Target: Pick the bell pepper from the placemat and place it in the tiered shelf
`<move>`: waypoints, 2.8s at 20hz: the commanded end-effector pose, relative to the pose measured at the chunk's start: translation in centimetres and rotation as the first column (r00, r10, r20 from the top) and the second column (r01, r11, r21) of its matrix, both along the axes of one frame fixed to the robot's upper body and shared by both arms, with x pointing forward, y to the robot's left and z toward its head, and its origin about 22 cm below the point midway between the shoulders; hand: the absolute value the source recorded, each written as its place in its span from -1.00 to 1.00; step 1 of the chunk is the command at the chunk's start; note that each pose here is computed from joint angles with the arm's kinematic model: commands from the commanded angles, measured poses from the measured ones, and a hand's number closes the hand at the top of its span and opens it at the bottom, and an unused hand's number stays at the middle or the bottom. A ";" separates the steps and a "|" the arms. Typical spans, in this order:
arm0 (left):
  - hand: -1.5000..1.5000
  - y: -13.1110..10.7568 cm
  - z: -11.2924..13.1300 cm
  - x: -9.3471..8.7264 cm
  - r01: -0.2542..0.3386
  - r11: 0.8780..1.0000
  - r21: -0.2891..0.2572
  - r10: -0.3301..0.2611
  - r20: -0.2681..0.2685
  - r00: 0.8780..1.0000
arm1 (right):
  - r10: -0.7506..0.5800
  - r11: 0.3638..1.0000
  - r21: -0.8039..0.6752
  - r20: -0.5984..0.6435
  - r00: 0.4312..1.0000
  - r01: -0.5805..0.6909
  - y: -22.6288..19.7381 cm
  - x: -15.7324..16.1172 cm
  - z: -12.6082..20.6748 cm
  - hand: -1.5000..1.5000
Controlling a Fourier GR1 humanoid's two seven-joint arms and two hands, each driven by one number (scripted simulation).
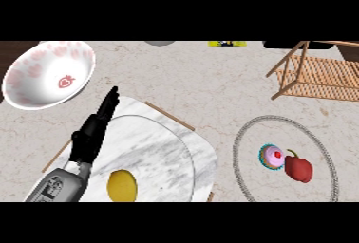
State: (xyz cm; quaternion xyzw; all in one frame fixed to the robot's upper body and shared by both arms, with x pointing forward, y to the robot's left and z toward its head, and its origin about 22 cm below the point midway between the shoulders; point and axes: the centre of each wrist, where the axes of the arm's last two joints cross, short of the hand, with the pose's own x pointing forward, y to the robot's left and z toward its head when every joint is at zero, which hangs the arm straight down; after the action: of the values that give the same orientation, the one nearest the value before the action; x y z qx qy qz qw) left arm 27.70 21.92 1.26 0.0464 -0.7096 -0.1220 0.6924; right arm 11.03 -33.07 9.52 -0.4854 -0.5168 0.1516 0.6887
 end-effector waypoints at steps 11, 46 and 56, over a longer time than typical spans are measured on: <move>0.00 1.6 1.8 1.1 0.020 1.000 -0.005 -0.020 -0.009 1.000 | -0.091 0.987 -0.148 -0.214 0.972 0.060 8.8 3.9 4.2 -1.00; 0.00 -0.9 0.9 0.4 -0.016 1.000 -0.014 0.016 0.004 1.000 | -0.186 0.969 -0.216 -0.307 0.933 0.122 12.8 8.0 -2.5 -1.00; 0.00 0.2 -1.2 0.3 -0.020 1.000 0.005 0.020 -0.002 1.000 | -0.207 0.965 -0.220 -0.314 0.926 0.141 11.3 9.3 -4.4 -1.00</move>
State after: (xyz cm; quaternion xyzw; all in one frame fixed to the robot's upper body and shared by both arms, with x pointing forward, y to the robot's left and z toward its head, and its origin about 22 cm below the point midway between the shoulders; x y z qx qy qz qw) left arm 28.53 22.36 1.86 0.0510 -0.7061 -0.1149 0.6969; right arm 20.49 -21.36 6.18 -0.5582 -0.3429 0.2294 0.7199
